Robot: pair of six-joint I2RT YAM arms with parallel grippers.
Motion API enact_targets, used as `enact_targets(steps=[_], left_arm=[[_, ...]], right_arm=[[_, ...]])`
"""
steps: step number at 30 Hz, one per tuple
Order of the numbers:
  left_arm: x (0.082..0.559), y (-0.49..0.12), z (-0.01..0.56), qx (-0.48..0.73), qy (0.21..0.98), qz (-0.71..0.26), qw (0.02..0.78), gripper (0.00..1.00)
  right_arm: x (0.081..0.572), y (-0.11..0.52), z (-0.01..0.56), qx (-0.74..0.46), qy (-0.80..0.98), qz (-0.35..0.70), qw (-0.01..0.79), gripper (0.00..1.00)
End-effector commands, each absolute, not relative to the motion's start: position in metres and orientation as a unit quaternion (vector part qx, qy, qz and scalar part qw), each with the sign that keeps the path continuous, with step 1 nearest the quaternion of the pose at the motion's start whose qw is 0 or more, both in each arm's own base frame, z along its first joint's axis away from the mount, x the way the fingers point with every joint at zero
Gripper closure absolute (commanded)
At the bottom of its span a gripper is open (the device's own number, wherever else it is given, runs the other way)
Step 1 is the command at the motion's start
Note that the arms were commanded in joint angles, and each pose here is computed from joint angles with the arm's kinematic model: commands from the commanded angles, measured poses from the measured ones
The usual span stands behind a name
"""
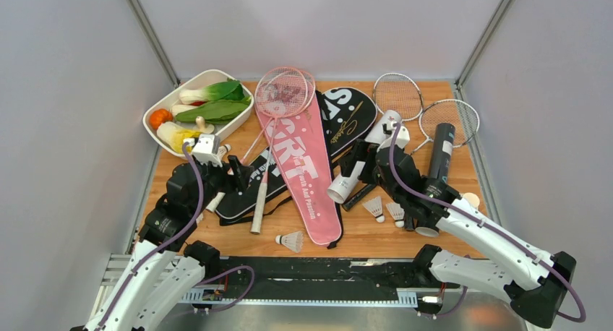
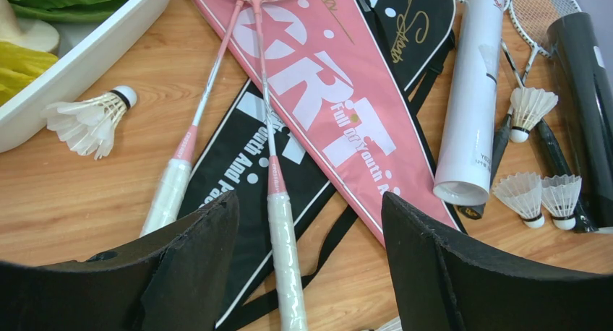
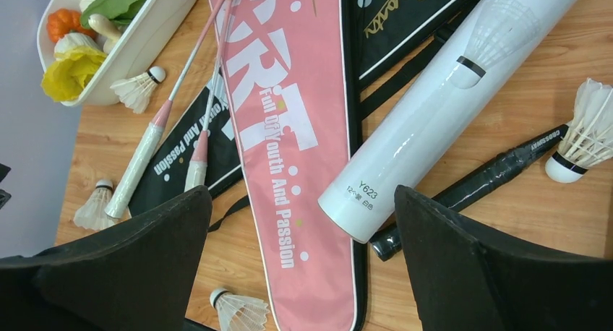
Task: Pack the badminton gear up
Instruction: Open the lid of the shuttle tube.
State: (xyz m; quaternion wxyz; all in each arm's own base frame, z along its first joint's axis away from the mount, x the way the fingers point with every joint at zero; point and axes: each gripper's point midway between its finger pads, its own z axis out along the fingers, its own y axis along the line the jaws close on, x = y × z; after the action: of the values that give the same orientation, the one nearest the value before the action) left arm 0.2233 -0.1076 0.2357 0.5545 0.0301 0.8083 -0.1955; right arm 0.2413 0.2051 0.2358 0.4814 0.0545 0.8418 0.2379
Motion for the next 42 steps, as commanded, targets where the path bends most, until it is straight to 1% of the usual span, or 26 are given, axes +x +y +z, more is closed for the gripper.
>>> enact_targets(steps=[1, 4, 9, 14, 15, 16, 17, 18, 20, 23, 27, 32, 37, 42], left_arm=[[0.226, -0.108, 0.243, 0.032, 0.798, -0.197, 0.569, 0.2], [0.226, -0.106, 0.243, 0.029, 0.798, -0.193, 0.571, 0.2], [0.227, -0.102, 0.243, 0.023, 0.797, -0.184, 0.574, 0.2], [0.226, -0.102, 0.243, 0.023, 0.797, -0.186, 0.574, 0.21], [0.225, -0.102, 0.244, 0.023, 0.796, -0.187, 0.575, 0.21], [0.225, -0.103, 0.244, 0.024, 0.796, -0.189, 0.575, 0.21], [0.224, -0.103, 0.244, 0.025, 0.796, -0.19, 0.574, 0.21], [0.224, -0.104, 0.244, 0.027, 0.796, -0.192, 0.574, 0.21], [0.224, -0.104, 0.244, 0.027, 0.795, -0.193, 0.574, 0.21], [0.223, -0.105, 0.244, 0.029, 0.795, -0.196, 0.574, 0.21], [0.223, -0.106, 0.244, 0.031, 0.795, -0.198, 0.573, 0.21], [0.222, -0.107, 0.244, 0.032, 0.795, -0.199, 0.572, 0.21], [0.223, -0.107, 0.243, 0.032, 0.795, -0.2, 0.571, 0.21], [0.224, -0.108, 0.241, 0.032, 0.798, -0.199, 0.569, 0.21]], right_arm=[[0.247, 0.201, 0.247, 0.104, 0.822, 0.252, 0.5, 0.0], [0.251, 0.189, 0.243, 0.155, 0.816, 0.239, 0.503, 0.0], [0.268, 0.167, 0.234, 0.214, 0.806, 0.181, 0.522, 0.0], [0.298, 0.151, 0.209, 0.271, 0.81, 0.135, 0.502, 0.02], [0.305, 0.148, 0.199, 0.279, 0.816, 0.124, 0.491, 0.03], [0.31, 0.147, 0.189, 0.282, 0.824, 0.116, 0.478, 0.06], [0.315, 0.145, 0.176, 0.285, 0.833, 0.105, 0.462, 0.12], [0.319, 0.145, 0.165, 0.289, 0.84, 0.1, 0.447, 0.14], [0.326, 0.143, 0.147, 0.3, 0.847, 0.085, 0.431, 0.15], [0.337, 0.146, 0.122, 0.305, 0.857, 0.075, 0.408, 0.14], [0.344, 0.149, 0.097, 0.32, 0.864, 0.071, 0.383, 0.1], [0.351, 0.149, 0.069, 0.321, 0.872, 0.065, 0.363, 0.08], [0.359, 0.158, 0.054, 0.289, 0.885, 0.076, 0.358, 0.09], [0.363, 0.158, 0.045, 0.284, 0.888, 0.07, 0.353, 0.1]])
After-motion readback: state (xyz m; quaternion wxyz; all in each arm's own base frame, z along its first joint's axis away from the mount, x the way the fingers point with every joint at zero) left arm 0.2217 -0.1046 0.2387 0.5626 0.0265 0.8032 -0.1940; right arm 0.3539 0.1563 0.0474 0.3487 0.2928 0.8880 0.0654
